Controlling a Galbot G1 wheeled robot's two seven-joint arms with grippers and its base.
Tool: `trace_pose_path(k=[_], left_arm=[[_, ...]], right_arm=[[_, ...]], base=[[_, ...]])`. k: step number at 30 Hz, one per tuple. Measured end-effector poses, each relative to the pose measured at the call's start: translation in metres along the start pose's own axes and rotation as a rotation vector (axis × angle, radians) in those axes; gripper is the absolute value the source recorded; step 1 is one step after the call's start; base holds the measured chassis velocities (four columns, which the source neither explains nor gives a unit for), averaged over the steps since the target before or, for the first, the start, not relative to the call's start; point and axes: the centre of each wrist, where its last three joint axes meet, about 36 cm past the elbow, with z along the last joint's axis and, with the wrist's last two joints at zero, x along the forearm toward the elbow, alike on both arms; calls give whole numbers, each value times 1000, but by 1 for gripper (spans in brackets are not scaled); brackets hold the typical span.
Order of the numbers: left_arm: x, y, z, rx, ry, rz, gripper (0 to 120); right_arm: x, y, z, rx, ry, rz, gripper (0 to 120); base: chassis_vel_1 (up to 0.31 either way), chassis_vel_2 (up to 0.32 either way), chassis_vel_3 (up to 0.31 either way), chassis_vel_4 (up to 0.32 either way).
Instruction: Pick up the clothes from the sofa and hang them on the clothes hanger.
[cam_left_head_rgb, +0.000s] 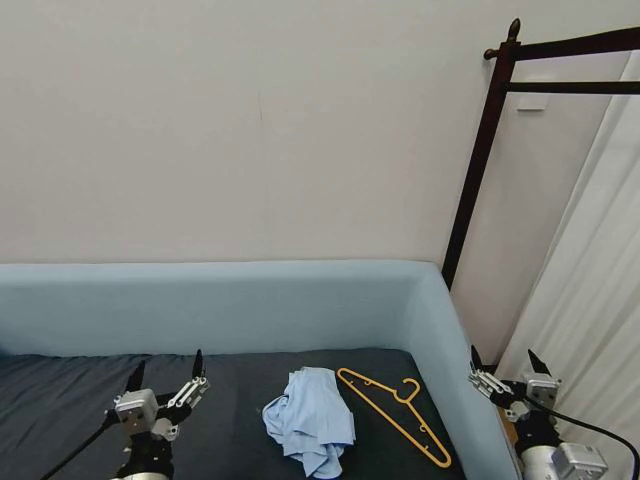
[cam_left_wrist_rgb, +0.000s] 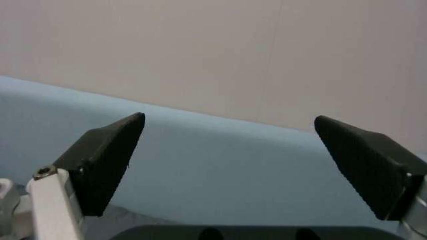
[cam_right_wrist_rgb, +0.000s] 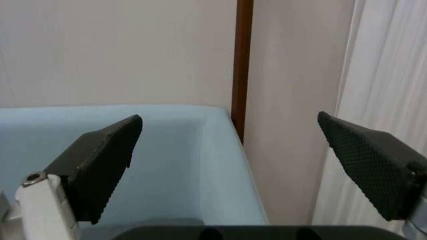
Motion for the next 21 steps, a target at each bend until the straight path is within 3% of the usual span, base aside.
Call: trace_pose_path(k=[6, 21], left_arm=[[2, -1, 0, 46, -24, 28, 100], [9, -3, 6, 27, -2, 27, 100]], right_arm=[[1, -2, 9, 0, -47, -8, 100], [4, -2, 10, -3, -61, -28, 100]], base=[[0, 0, 0, 0], [0, 0, 0, 0]])
